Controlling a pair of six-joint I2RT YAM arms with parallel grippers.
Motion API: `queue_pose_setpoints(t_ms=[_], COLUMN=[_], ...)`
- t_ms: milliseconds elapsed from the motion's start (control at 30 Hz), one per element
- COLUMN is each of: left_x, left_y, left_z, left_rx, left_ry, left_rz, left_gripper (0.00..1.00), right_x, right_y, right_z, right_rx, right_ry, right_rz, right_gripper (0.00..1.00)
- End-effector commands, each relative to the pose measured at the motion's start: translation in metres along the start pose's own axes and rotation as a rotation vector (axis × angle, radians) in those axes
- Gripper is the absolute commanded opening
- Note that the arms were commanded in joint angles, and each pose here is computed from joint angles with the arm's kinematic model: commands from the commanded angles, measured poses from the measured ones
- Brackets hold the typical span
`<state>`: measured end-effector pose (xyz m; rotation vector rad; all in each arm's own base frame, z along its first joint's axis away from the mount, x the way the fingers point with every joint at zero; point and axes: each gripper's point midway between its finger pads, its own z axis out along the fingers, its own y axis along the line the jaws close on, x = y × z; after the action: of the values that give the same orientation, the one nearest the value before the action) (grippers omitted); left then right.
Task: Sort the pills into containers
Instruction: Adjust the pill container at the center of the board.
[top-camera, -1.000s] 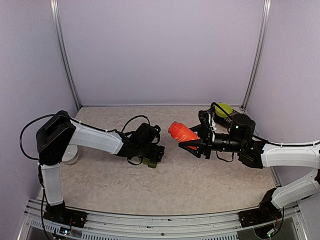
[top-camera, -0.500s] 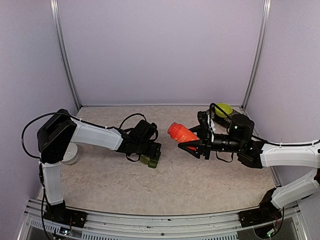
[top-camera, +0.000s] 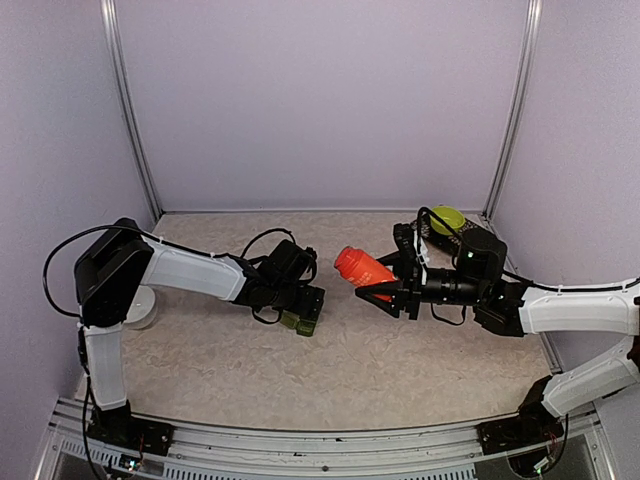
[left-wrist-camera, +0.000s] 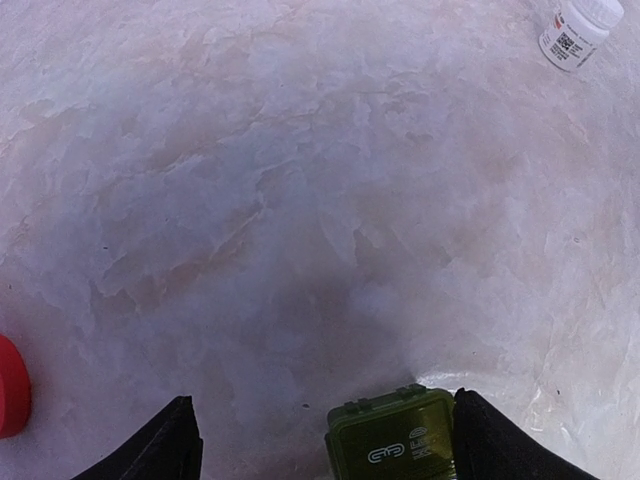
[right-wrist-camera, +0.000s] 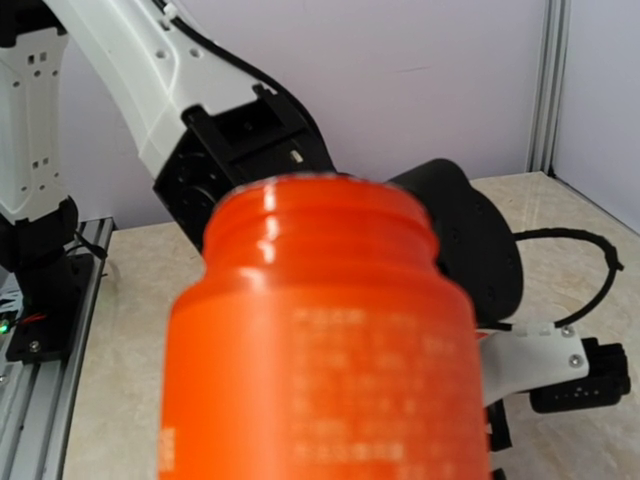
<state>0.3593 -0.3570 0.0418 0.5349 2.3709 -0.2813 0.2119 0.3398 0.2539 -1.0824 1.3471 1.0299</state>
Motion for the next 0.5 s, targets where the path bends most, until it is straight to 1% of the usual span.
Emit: queue_pose_setpoints(t_ms=[0, 267, 467], left_x=[-0.0071, -0.002, 0.0003], left_y=[-0.0082, -0.0137, -0.0038], left_z=[-0.0033, -0.0028, 0.0011], left_rx=[0.024, 0.058, 0.019], left_ry=[-0.003, 0.019, 0.033], left_rz=[0.019, 0.045, 0.048], left_gripper=[0.84, 0.84, 0.84], right_x=[-0.0105, -0.0106, -0.0113], right_y=[0.0037, 0.0044, 0.0047], right_z=[0.0036, 0.0033, 0.0026], right_rx=[-0.015, -0.018, -0.018], right_ry=[-0.025, -0.027, -0.029], right_rz=[-0.023, -0.022, -0.023], right_gripper=[0.0, 0.0, 0.0])
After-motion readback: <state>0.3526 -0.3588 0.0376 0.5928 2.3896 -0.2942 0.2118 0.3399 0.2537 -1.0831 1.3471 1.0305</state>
